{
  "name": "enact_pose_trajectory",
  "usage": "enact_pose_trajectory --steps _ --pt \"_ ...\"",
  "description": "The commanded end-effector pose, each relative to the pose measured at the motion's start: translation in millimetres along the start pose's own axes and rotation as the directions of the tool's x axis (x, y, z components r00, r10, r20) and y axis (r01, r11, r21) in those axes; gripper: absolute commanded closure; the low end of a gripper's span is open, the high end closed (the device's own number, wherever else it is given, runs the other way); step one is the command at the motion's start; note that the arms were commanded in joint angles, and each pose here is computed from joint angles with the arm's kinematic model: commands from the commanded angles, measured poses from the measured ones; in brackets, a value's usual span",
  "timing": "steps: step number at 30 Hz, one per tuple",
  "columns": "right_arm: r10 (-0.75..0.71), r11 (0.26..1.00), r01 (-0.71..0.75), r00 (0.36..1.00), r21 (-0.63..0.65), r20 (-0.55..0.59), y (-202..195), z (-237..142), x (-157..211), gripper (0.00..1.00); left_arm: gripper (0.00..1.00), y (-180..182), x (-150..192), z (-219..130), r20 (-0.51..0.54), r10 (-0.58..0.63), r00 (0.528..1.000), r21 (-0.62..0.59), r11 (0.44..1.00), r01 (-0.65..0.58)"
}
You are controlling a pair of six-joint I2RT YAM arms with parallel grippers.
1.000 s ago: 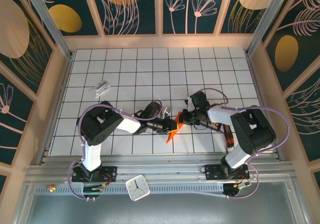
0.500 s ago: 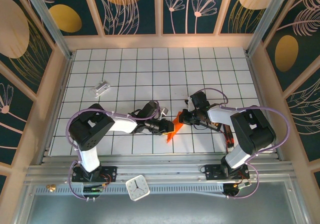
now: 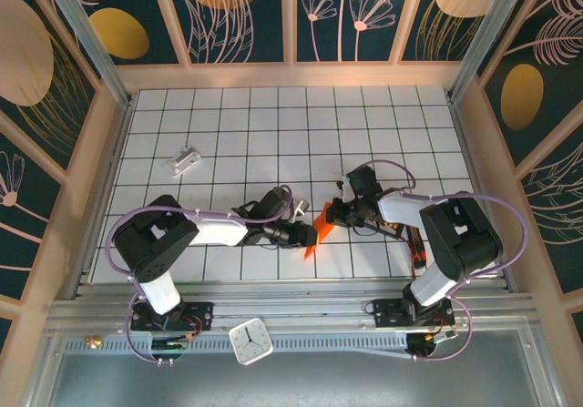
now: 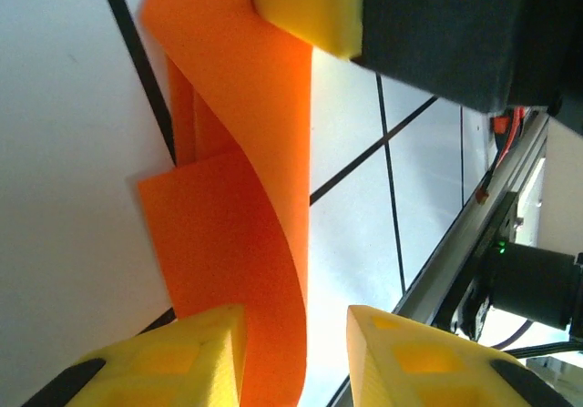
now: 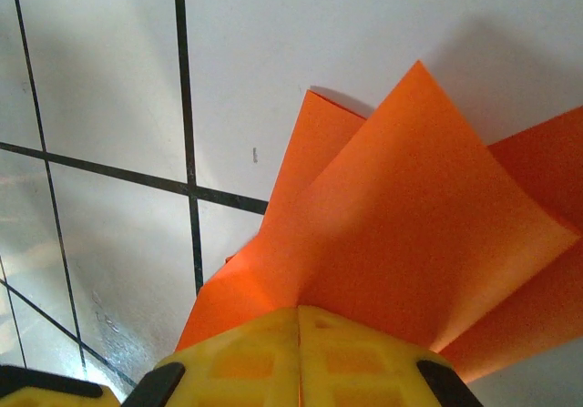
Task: Fold a paper plane with a square sheet of paper (pick it up from the middle)
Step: Perform the fifth fold on the wing at the bottom-center of the table.
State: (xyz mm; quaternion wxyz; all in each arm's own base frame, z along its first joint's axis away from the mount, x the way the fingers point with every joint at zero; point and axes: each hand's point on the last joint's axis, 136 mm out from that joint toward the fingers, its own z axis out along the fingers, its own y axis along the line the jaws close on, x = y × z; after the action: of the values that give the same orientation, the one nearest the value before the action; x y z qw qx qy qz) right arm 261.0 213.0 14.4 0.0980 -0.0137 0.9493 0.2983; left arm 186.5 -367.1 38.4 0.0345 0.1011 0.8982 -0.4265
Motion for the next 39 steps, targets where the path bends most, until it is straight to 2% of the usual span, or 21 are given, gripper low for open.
enact_pose_trajectory --steps 1,5,12,17,26,39 --pt "0.045 0.987 -0.038 0.998 0.153 -0.046 -39.9 6.1 15.5 0.91 0.66 -0.6 -1.7 6.6 -0.009 0.04 0.999 -0.029 0.999 -0.041" --pt "0.048 0.987 -0.041 0.998 0.153 -0.046 -40.5 5.9 16.8 0.91 0.72 -3.9 -6.0 11.7 -0.007 0.057 0.998 -0.02 0.998 -0.058" --pt "0.049 0.988 -0.042 0.998 0.149 -0.041 -39.1 4.8 15.8 0.91 0.9 -4.8 -9.6 19.0 -0.021 0.086 0.996 -0.018 0.996 -0.086" --pt "0.042 0.988 -0.036 0.998 0.152 -0.038 -39.4 3.8 15.7 0.91 0.97 -3.2 -6.8 18.5 -0.024 0.08 0.997 -0.005 0.997 -0.08" --pt "0.015 0.99 -0.013 1.0 0.139 -0.016 -33.3 -2.2 9.3 0.88 1.0 1.5 8.6 17.2 -0.039 -0.002 0.999 0.079 0.997 0.005" --pt "-0.041 0.998 0.044 0.998 -0.048 0.057 13.5 -31.5 -5.8 0.79 1.0 10.6 18.6 20.1 -0.058 -0.073 0.996 0.125 0.989 0.08"
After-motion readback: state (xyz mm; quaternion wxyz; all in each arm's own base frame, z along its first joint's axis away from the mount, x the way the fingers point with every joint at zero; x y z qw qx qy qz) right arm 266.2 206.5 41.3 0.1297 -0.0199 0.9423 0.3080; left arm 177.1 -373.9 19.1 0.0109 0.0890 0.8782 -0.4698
